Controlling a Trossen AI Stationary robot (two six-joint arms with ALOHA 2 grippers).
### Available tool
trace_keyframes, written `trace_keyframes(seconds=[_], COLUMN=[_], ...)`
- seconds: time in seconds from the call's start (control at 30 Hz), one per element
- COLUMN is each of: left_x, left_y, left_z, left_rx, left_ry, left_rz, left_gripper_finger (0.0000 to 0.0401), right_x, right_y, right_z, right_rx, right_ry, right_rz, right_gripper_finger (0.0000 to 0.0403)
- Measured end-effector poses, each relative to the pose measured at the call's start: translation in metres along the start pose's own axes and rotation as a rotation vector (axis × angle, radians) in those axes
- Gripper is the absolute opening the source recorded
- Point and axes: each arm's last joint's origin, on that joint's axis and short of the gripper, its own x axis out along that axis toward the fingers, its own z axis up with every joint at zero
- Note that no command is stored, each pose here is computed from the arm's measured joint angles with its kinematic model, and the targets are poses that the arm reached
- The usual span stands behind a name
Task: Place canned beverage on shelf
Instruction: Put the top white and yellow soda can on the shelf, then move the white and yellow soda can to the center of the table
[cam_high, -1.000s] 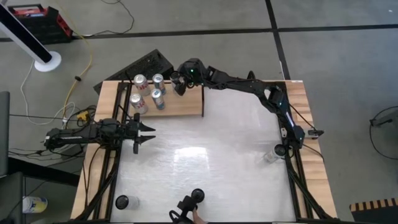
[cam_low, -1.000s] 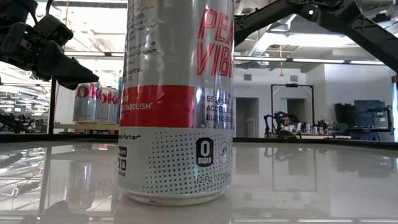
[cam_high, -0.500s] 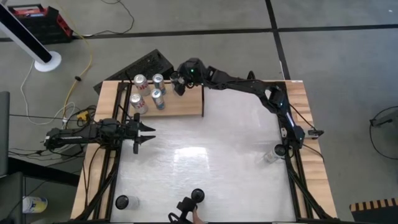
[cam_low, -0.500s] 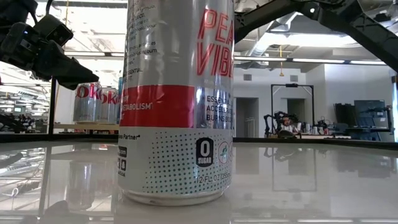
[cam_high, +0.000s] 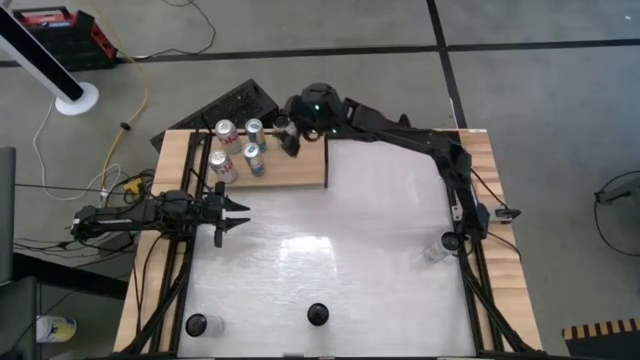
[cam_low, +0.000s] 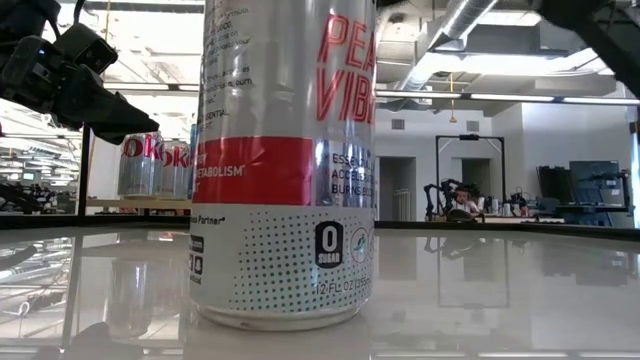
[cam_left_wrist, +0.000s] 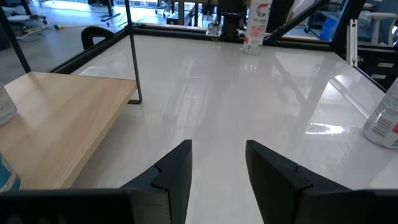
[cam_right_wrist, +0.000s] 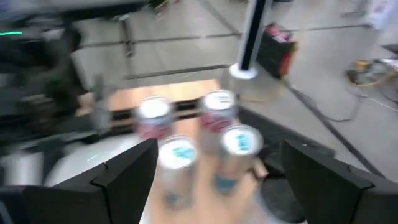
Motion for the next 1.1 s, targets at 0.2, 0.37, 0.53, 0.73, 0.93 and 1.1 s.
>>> trace_keyframes(seconds=[0.2,0.37,0.53,0.73,0.93,1.1], left_x=[0.0,0.0,0.0,0.0,0.0,0.0], left_y=[0.0,0.0,0.0,0.0,0.0,0.002], left_z=[0.0,0.0,0.0,0.001,0.001,0.002], left_rx=[0.0,0.0,0.0,-0.079,-0.505,-0.483], left_ry=[0.0,0.0,0.0,-0.014,-0.02,-0.045], left_rz=[0.0,0.0,0.0,-0.002,-0.007,0.06], left_gripper_finger=[0.0135,0.0135,0.0135,0.0135,0.0135,0.0135], right_x=[-0.056,-0.113,-0.165,-0.219,-0.251,-0.256], right_y=[0.049,0.086,0.128,0.176,0.219,0.239], right_z=[0.025,0.03,0.017,0.005,-0.016,-0.053], right_rx=[-0.053,-0.017,-0.089,-0.221,-0.395,-0.371], right_ry=[0.117,0.27,0.495,0.615,0.544,0.443], right_rz=[0.113,0.202,0.314,0.366,0.275,0.089], right_gripper_finger=[0.0361,0.0361,0.036,0.036,0.036,0.036])
